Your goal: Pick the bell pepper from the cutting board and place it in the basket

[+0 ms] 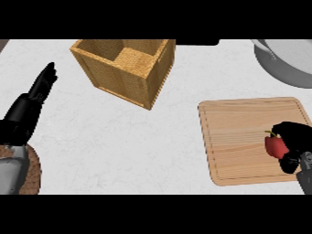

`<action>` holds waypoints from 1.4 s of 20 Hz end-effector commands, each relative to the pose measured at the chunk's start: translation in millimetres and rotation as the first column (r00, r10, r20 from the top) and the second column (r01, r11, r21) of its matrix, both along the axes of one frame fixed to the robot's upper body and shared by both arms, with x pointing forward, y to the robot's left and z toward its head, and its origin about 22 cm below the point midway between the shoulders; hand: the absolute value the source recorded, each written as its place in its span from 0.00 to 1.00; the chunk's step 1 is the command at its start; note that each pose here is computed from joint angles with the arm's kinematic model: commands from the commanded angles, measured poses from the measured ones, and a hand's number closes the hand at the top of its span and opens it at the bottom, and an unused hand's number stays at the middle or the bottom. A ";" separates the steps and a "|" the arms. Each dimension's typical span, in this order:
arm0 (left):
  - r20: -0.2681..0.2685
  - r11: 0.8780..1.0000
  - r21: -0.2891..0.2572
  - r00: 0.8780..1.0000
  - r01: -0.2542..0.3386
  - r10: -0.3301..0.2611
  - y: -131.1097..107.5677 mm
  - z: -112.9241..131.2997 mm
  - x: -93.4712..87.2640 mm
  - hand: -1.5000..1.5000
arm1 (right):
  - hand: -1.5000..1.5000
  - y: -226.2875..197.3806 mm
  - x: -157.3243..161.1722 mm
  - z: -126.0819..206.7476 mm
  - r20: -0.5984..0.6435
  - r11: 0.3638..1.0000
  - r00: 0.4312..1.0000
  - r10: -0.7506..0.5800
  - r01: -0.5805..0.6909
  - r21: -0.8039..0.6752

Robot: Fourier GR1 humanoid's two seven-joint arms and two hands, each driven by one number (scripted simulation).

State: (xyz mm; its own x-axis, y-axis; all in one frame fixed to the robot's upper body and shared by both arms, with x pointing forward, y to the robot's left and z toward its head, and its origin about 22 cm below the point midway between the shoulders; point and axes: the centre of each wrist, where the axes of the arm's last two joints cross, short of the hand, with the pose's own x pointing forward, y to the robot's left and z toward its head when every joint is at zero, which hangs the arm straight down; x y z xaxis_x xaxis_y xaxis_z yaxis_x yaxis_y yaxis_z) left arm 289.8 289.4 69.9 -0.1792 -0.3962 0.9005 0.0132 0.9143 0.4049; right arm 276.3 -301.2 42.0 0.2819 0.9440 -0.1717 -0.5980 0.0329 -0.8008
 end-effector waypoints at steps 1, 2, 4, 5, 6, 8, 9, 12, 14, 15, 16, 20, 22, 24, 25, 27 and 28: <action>0.017 1.000 -0.003 1.000 -0.004 0.004 -6.1 6.6 -10.5 0.50 | 1.00 2.2 14.9 -1.6 -0.022 0.999 0.999 0.033 -0.034 -0.024; 0.005 1.000 0.000 1.000 -0.002 0.002 -14.7 7.0 2.5 0.50 | 1.00 16.7 2.8 -14.0 0.004 0.997 0.998 0.070 -0.070 -0.014; 0.006 1.000 0.002 1.000 0.001 -0.001 5.5 -0.3 -4.6 0.50 | 1.00 12.9 23.6 -6.9 0.079 1.000 0.997 0.020 -0.021 0.017; 0.001 1.000 -0.004 1.000 0.009 -0.009 -7.7 3.7 3.4 0.50 | 1.00 27.7 35.9 -17.3 0.124 0.999 0.992 -0.014 0.007 0.051; 0.008 1.000 -0.002 1.000 0.030 -0.030 1.6 19.2 8.8 0.50 | 1.00 41.1 45.9 -5.0 0.149 0.996 0.987 -0.053 0.041 0.079; 0.007 1.000 -0.019 1.000 0.016 -0.016 6.6 1.4 -5.2 0.50 | 1.00 63.0 48.3 -7.7 0.226 0.989 0.969 -0.100 0.072 0.128; 0.012 1.000 0.008 1.000 0.008 -0.008 -0.9 10.0 8.0 0.50 | 1.00 63.2 56.7 -16.0 0.252 0.991 0.964 -0.091 0.062 0.119; 0.008 1.000 -0.003 1.000 0.020 -0.020 -7.2 -7.7 -3.9 0.50 | 1.00 57.8 72.5 12.2 0.359 0.994 0.929 -0.090 0.062 0.088; 0.006 1.000 0.001 1.000 0.013 -0.013 -2.2 2.7 -3.5 0.50 | 1.00 54.8 76.5 10.0 0.422 0.993 0.900 -0.108 0.082 0.079; 0.008 1.000 0.011 1.000 0.005 -0.005 -7.1 -3.0 -2.5 0.50 | 1.00 58.0 79.5 27.0 0.473 0.993 0.873 -0.113 0.090 0.071; -0.006 1.000 0.004 1.000 0.002 -0.002 9.5 2.5 -9.4 0.50 | 1.00 72.1 67.2 35.8 0.537 0.988 0.831 -0.144 0.090 0.126; -0.009 1.000 0.002 1.000 -0.021 0.021 3.3 -0.3 0.4 0.50 | 1.00 79.4 70.4 81.3 0.744 0.964 0.639 -0.195 -0.016 0.266; -0.007 1.000 0.015 1.000 -0.005 0.005 11.9 8.4 -2.1 0.50 | 1.00 85.2 72.5 117.4 0.810 0.915 0.521 -0.269 -0.123 0.384; 0.013 1.000 -0.003 1.000 -0.016 0.016 10.7 10.6 5.8 0.50 | 1.00 97.0 72.1 142.5 0.841 0.881 0.462 -0.281 -0.223 0.417; -0.014 1.000 0.012 1.000 -0.002 0.002 0.4 2.4 -6.4 0.50 | 1.00 102.4 67.6 162.4 0.835 0.841 0.451 -0.316 -0.275 0.467; -0.016 1.000 0.001 1.000 0.004 -0.004 -6.8 -0.8 -3.1 0.50 | 1.00 117.7 66.9 177.1 0.854 0.823 0.418 -0.311 -0.331 0.461; -0.006 1.000 0.002 1.000 -0.013 0.013 5.0 5.6 -4.4 0.50 | 1.00 109.3 61.1 203.3 0.871 0.830 0.404 -0.280 -0.355 0.431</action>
State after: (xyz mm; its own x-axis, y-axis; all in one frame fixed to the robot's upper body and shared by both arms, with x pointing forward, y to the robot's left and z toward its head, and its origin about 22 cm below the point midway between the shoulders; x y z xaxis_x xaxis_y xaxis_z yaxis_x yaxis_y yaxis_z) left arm 287.2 292.0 75.1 -0.1728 -0.4005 0.8998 0.0108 0.9128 0.4083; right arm 348.1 -198.8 195.2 0.0680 0.8214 0.5663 0.3696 0.5065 -0.7790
